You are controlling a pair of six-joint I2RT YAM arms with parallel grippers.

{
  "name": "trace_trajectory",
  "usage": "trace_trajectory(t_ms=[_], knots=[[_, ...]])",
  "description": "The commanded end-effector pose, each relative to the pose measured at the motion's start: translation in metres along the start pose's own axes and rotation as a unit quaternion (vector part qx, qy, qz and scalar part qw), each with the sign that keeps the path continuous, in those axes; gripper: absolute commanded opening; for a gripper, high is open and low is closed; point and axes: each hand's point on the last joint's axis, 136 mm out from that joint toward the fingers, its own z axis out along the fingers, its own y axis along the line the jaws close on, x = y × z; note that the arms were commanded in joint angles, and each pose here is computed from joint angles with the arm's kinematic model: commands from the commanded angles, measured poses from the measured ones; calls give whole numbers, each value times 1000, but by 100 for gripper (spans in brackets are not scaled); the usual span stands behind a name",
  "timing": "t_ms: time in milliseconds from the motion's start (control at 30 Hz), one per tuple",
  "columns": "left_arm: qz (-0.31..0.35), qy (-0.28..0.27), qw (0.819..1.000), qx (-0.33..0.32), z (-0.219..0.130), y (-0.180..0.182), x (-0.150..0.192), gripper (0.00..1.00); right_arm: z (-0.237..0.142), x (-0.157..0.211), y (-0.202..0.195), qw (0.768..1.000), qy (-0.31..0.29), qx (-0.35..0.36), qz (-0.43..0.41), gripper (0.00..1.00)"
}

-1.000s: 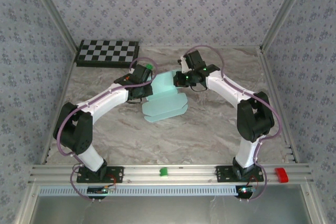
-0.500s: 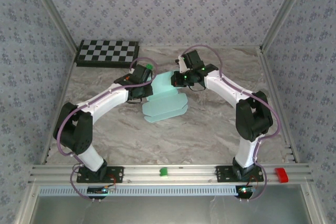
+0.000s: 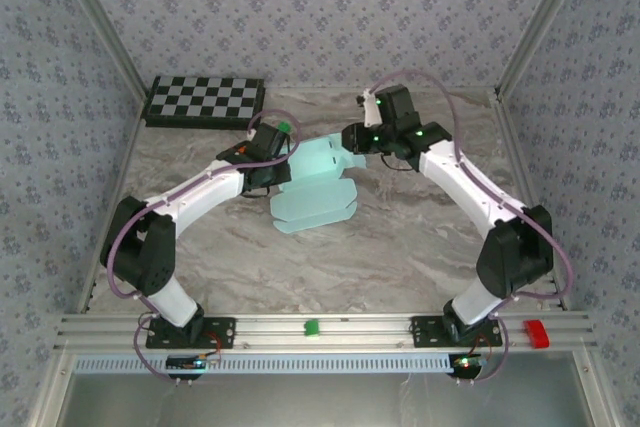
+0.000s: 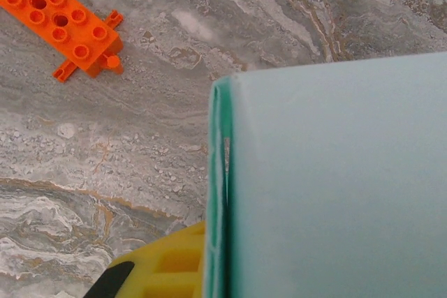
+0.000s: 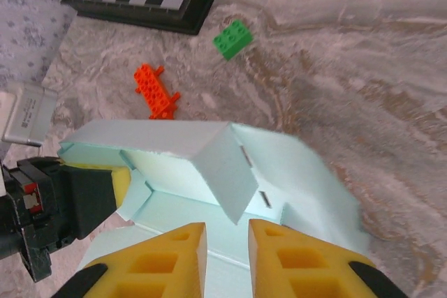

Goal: Fold the paper box

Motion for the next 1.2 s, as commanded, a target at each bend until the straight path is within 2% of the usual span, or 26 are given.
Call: trace_trajectory(t_ms=[0,200,333,467,767,833,1167], knots=[[20,-32,999,13,-14,-6,-16,0,-13,0,-19,1000,-10,24,-3,27],[41,-46,998,26,-17,-12,-25,0,-20,1,-67,998,-12,55,16,29],[43,-50,997,35,-18,-14,-29,0,-12,3,-89,998,-7,57,-1,32],[44,-54,997,46,-18,-18,-33,0,3,5,-89,1000,-5,13,-27,36],[40,-54,996,50,-16,-18,-38,0,14,-3,-72,992,-55,-55,-100,44],[38,-55,996,51,-17,-17,-39,0,20,12,-74,993,-40,-62,-93,46],[36,-56,996,60,-17,-19,-41,0,33,28,-57,987,-18,-110,-114,46]])
